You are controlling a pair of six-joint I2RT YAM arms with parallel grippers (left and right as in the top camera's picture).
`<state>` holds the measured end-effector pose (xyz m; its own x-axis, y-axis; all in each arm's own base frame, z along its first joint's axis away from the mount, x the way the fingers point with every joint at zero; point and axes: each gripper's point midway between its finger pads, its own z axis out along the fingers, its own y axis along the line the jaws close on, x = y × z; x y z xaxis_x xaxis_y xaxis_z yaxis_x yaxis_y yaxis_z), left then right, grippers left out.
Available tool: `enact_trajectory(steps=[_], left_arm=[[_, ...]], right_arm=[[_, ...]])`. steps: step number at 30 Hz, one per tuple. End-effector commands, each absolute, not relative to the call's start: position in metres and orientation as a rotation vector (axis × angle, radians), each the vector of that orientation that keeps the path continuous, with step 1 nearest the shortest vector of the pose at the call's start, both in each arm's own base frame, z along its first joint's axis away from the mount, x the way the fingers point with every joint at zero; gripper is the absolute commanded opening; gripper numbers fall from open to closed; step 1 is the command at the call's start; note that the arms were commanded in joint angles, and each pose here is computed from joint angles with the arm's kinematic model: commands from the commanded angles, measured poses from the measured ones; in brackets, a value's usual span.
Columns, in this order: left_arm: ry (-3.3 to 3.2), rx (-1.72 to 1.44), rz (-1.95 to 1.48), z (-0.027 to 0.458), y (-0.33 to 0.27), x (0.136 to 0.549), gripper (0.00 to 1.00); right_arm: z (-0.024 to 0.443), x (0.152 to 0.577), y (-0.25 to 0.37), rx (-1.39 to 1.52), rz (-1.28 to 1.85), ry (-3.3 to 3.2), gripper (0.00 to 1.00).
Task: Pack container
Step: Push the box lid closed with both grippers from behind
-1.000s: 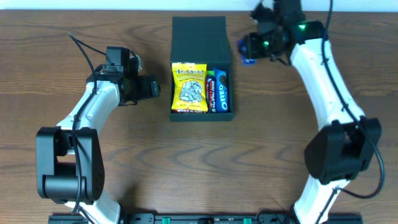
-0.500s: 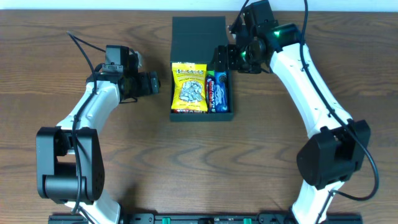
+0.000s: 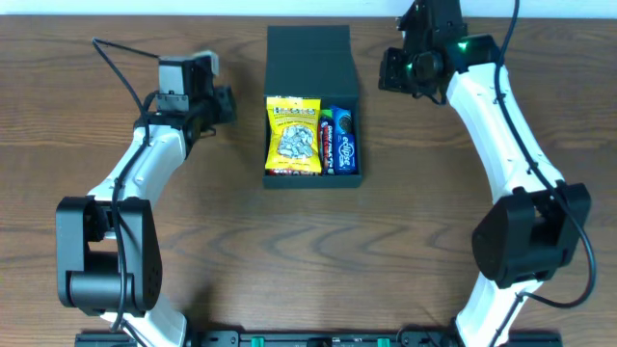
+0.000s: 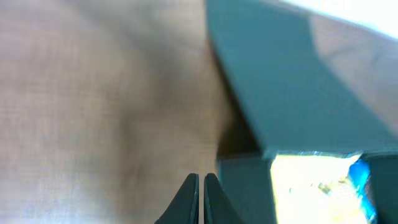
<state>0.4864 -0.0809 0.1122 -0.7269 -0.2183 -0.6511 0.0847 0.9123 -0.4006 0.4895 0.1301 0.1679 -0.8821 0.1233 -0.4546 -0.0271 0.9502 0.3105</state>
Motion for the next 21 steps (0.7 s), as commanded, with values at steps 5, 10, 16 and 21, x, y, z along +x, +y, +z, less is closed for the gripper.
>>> enact_trajectory(steps=[5,10,16,21], left_arm=[[2.221,-0.150,-0.651,0.126,-0.081,0.513,0.06],[2.264,-0.232,-0.814,0.107,-0.075,0.549,0.06],[2.438,-0.293,-0.853,0.072,-0.085,0.582,0.06],[2.519,-0.291,-0.919,0.055,-0.103,0.593,0.06]], right_arm=[[0.108,0.502,0.144,0.062,0.649,2.686,0.01],[0.078,0.525,0.139,0.183,0.829,2.655,0.01],[0.051,0.540,0.142,0.281,1.022,2.615,0.01],[0.033,0.545,0.157,0.323,1.202,2.586,0.01]])
